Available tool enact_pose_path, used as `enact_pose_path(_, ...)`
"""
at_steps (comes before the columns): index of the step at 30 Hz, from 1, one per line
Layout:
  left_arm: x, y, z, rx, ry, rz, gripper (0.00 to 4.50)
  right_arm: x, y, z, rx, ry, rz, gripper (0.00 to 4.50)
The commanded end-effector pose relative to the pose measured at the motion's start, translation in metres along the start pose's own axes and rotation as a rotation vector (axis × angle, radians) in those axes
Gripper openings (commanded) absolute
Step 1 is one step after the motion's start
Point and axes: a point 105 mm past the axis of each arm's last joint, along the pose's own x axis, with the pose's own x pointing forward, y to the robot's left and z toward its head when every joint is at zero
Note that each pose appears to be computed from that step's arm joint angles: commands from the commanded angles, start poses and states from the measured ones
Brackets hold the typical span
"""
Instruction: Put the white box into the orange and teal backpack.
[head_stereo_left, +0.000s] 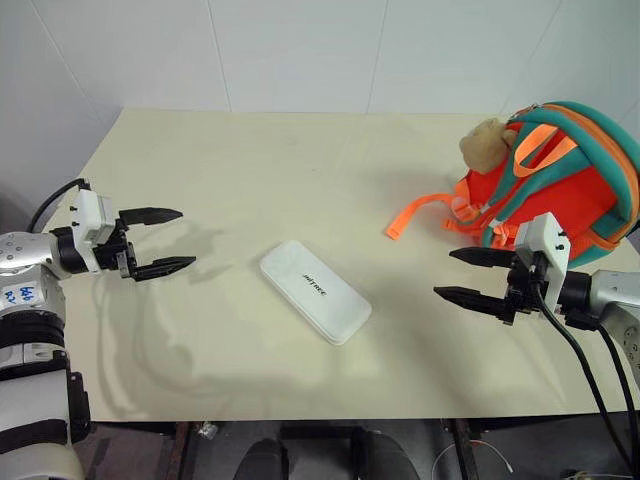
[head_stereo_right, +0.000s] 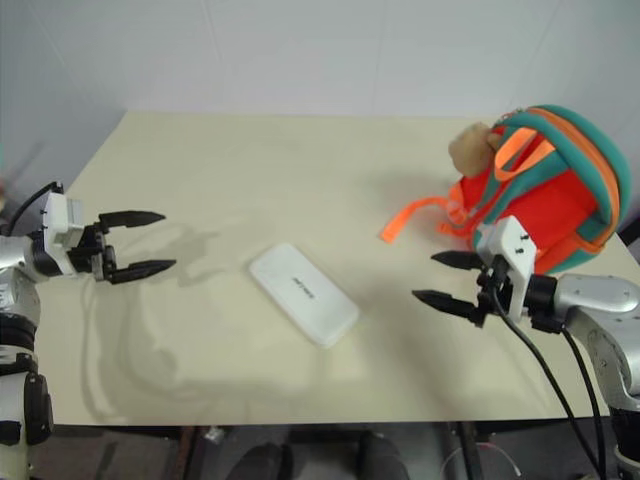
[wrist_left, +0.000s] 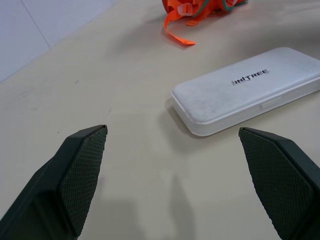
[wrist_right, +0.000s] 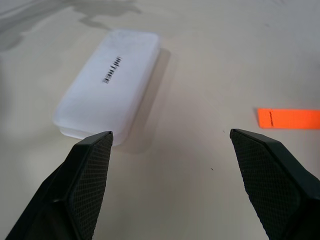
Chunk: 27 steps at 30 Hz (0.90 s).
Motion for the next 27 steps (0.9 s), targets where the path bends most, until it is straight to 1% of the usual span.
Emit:
enact_pose_path(1,-0.004,0.004,0.015,0.056,-0.014,-0.003,4.50,-0.002,0.002,0.018,-0.041,-0.045,0.007,4.47)
enact_pose_path(6,-0.002,0.001,0.009,0.047,-0.012,0.006,4.50,0.020,0.000,0.016,-0.031,-0.080,0.031,4.47)
enact_pose_path(9,0.000,0.001,0.010,0.038,-0.008,0.002,4.50,0.028,0.001,0.025,-0.025,-0.087,0.044,4.47)
enact_pose_path(11,-0.001,0.004,0.011,0.040,-0.003,0.012,4.50,0.032,0.002,0.022,-0.002,-0.049,0.046,4.47)
enact_pose_path(16,-0.004,0.005,0.011,0.040,-0.001,0.018,4.50,0.033,0.015,0.029,-0.028,-0.073,0.056,4.47)
enact_pose_path(20,-0.003,0.007,0.013,0.034,-0.008,0.021,4.50,0.029,0.030,0.022,-0.028,-0.042,0.068,4.47)
enact_pose_path(24,0.004,0.013,0.013,0.011,-0.014,0.014,4.50,0.030,0.032,0.012,-0.025,0.007,0.029,4.47)
enact_pose_path(27,0.017,0.016,0.015,-0.027,-0.050,-0.008,3.91,0.032,0.032,0.011,-0.007,-0.003,0.006,3.88)
